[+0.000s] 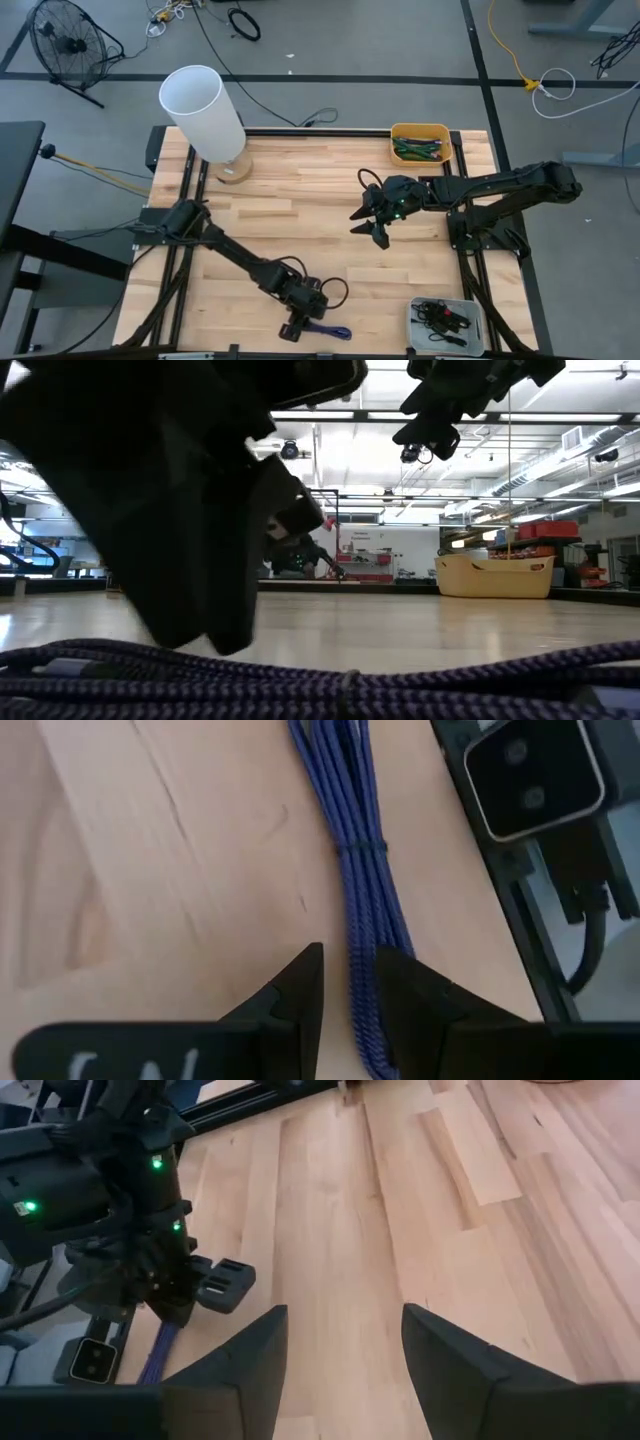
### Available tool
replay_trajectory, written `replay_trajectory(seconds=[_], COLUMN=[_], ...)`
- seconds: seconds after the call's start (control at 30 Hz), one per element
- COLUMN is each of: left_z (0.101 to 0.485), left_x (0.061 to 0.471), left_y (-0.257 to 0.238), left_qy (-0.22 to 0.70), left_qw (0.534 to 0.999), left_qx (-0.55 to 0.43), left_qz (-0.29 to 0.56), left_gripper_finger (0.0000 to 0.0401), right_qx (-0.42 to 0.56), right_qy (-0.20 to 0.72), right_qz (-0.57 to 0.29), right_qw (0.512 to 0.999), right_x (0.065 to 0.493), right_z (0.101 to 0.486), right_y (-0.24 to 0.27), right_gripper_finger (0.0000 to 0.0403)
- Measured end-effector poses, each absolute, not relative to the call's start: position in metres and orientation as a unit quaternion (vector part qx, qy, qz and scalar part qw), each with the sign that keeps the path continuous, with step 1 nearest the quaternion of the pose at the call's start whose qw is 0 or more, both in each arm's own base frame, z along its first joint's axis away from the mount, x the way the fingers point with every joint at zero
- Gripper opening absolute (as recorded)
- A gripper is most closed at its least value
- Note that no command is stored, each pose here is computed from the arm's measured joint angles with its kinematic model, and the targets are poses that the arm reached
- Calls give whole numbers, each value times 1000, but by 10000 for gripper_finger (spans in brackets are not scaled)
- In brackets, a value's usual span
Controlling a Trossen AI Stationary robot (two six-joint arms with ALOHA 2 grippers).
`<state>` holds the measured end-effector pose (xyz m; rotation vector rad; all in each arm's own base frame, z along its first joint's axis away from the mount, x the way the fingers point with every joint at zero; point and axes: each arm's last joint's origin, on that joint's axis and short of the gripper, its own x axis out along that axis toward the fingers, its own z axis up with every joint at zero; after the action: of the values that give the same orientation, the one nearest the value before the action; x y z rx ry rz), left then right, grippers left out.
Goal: Pick & Place USB Port
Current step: Put the black and blue USB cable into the yellow bin
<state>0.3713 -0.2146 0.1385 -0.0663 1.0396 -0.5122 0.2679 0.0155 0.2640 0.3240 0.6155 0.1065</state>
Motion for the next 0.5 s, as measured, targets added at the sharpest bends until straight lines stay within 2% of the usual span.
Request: replay_trajectory(seconds=[0.3,0.5], left_z=[143,130], left_x=[371,366], left_y=[-222,-229], left_qy=[492,509], left_qw=[831,827], left_qx=[-61,-51], left_qz=[-252,-232], left_gripper_finger=[99,99], right_qx=[154,154], right_qy=[300,302], right_qz=[37,37], right_qw=[941,940], right_x=[268,268], right_z=[263,263], right_y=[15,15], right_gripper_finger=[196,196])
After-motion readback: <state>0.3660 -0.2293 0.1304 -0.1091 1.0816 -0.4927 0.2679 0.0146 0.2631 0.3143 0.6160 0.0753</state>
